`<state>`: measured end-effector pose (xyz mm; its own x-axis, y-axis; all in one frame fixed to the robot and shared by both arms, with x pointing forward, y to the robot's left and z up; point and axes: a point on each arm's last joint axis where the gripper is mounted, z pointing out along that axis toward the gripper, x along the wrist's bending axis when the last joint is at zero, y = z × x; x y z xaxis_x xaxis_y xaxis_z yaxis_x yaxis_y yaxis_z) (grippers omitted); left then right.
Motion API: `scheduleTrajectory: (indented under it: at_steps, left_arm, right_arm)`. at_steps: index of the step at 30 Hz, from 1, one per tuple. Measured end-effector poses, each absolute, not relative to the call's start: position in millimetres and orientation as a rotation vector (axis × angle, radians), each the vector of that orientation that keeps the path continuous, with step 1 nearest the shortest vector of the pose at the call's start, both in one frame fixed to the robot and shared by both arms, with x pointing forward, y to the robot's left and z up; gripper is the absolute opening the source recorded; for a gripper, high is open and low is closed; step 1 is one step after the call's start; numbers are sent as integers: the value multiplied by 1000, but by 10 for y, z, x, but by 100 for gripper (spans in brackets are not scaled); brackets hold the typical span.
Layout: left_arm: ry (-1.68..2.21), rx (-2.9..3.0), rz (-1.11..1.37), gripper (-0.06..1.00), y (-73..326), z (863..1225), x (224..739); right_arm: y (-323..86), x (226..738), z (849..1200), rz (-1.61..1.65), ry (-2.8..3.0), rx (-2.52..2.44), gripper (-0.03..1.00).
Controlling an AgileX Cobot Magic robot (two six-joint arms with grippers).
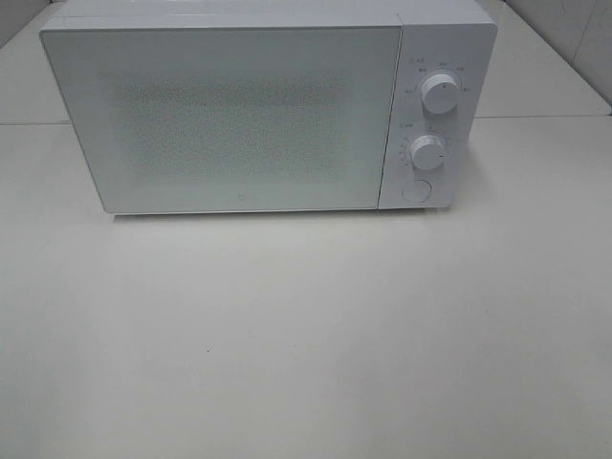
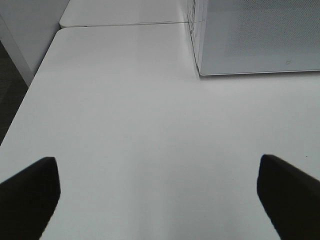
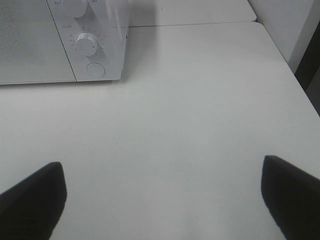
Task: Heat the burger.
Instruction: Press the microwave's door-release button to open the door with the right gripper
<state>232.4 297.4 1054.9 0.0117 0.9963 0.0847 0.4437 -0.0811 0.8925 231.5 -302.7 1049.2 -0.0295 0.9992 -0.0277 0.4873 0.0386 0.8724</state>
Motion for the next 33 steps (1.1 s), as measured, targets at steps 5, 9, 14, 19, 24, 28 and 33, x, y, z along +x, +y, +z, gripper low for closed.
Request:
scheduleTrajectory:
  at_steps: [5, 9, 14, 19, 24, 28, 33]
  left_arm:
    - [1506, 1606, 1025, 100, 2974, 10549, 2324]
    - [1506, 1606, 1025, 100, 2974, 10549, 2324]
    - [1506, 1606, 1025, 100, 2974, 10549, 2324]
    - [1506, 1606, 1025, 100, 2974, 10549, 2324]
    - [1506, 1606, 1025, 100, 2974, 10549, 2324]
    - [1506, 1606, 1025, 100, 2974, 10549, 2324]
    - [1506, 1606, 1025, 100, 2974, 10549, 2324]
  right_arm:
    - [-3028, 2316, 10490, 911, 1607, 1535, 99]
    - [-3032, 2316, 10490, 906, 1605, 1534, 98]
    - [-3033, 2316, 10490, 905, 1605, 1534, 93]
    - [-3033, 2316, 10490, 905, 1605, 1534, 83]
    - [-3033, 2316, 10490, 905, 1605, 1534, 62]
    - [-3034, 2316, 10490, 903, 1605, 1534, 52]
    - [-3055, 2332, 10637, 948, 1515, 1442, 39]
